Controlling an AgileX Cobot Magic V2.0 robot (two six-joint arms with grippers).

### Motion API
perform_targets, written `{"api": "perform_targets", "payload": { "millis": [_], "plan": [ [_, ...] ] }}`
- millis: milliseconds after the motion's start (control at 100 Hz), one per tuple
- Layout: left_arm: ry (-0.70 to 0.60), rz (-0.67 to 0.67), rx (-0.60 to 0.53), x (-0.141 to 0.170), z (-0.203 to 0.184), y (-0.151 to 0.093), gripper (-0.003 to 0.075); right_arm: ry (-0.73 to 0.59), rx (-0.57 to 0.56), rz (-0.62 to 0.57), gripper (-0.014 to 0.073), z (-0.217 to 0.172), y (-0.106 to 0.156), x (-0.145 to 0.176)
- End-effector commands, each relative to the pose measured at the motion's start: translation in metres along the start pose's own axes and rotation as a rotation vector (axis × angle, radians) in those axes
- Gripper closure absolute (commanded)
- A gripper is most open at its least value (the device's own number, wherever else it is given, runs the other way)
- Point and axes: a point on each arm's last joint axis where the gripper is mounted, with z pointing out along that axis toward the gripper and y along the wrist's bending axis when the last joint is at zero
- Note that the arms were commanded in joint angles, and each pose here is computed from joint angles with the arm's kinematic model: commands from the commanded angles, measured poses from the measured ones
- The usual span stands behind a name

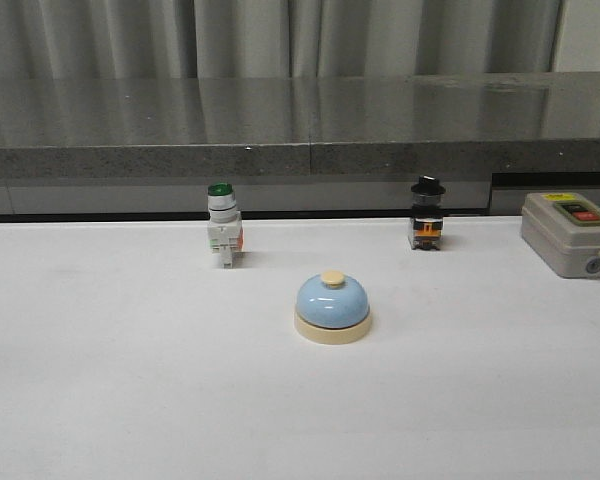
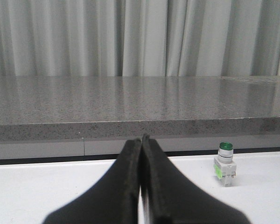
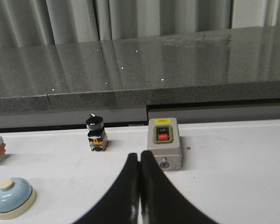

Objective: Place and press bell with both arms

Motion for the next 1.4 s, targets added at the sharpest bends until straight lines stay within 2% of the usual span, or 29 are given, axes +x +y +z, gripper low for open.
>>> {"api": "perform_targets", "payload": {
  "millis": [0, 110, 420, 1390],
  "plan": [
    [-0.055, -0.020, 0.006, 0.010, -0.002, 0.000, 0.0741, -0.126, -0.018, -0.019, 0.0659, -0.005, 0.002, -0.012],
    [-0.055, -0.020, 0.006, 0.010, -0.002, 0.000, 0.0741, -0.152, -0.023, -0.014, 0.0659, -0.008, 0.001, -0.006],
    [-0.055, -0.020, 0.006, 0.010, -0.002, 0.000, 0.0741, -0.098, -0.017, 0.012, 0.0659, -0.005, -0.001, 0.010],
    [-0.055, -0.020, 0.006, 0.010, -0.002, 0.000, 0.0741, -0.098, -0.016, -0.014, 0.0659, -0.005, -0.001, 0.010]
  ]
}}
